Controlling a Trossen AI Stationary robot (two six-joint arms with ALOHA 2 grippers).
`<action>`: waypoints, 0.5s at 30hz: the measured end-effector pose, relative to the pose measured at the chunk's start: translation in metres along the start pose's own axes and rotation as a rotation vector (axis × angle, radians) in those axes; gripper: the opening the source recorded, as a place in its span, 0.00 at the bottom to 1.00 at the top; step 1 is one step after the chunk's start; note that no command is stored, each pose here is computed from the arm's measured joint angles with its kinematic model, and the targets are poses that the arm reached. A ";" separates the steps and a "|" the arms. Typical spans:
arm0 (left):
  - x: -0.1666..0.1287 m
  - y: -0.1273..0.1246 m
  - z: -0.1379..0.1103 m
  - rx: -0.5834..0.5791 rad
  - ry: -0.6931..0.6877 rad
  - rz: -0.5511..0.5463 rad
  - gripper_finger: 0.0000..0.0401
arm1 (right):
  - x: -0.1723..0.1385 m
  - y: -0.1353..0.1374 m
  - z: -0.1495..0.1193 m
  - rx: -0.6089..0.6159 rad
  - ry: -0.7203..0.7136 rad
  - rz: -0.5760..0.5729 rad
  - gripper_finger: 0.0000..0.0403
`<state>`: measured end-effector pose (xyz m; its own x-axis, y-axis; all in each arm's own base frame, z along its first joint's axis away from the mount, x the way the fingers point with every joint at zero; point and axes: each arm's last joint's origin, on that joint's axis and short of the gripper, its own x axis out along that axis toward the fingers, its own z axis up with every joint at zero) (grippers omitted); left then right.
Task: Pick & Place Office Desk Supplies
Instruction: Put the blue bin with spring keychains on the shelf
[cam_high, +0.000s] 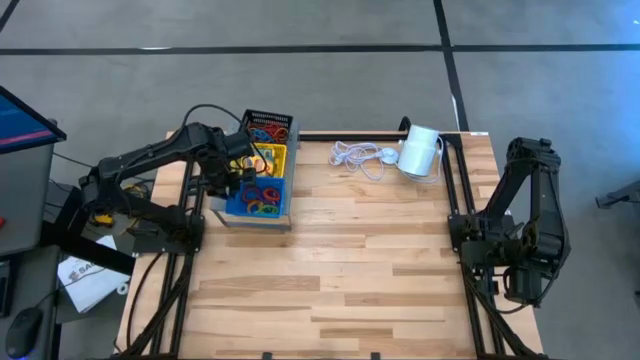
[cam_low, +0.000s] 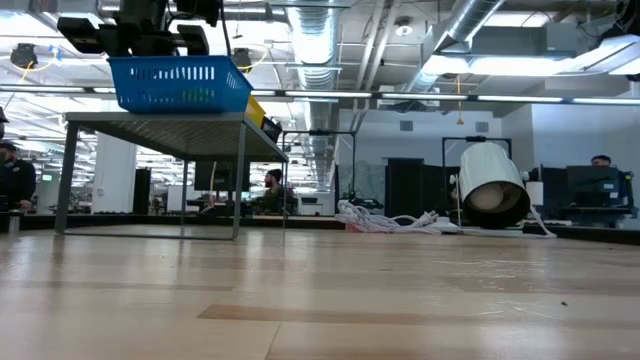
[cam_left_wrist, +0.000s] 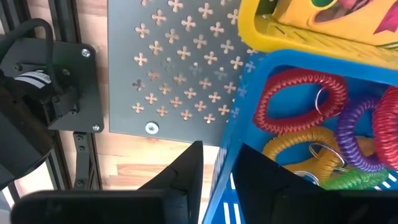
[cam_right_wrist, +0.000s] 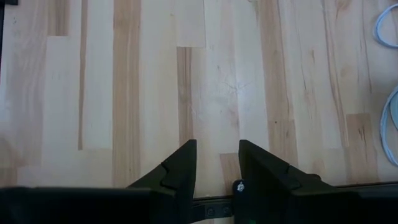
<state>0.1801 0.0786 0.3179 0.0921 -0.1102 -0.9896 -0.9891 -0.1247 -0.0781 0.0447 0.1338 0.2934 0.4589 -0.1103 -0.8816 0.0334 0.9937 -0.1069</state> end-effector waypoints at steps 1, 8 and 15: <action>0.000 0.000 0.000 0.000 0.000 0.000 0.19 | 0.000 0.000 0.000 0.000 0.000 0.000 0.29; 0.000 -0.005 0.001 0.007 -0.015 -0.049 0.19 | 0.000 0.000 0.000 0.000 0.000 0.002 0.29; 0.000 -0.008 0.002 0.014 -0.009 -0.091 0.19 | 0.000 0.001 0.000 0.005 -0.002 0.009 0.29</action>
<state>0.1882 0.0818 0.3187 0.1806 -0.0901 -0.9794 -0.9782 -0.1200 -0.1694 0.0448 0.1347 0.2935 0.4613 -0.1011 -0.8815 0.0334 0.9948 -0.0966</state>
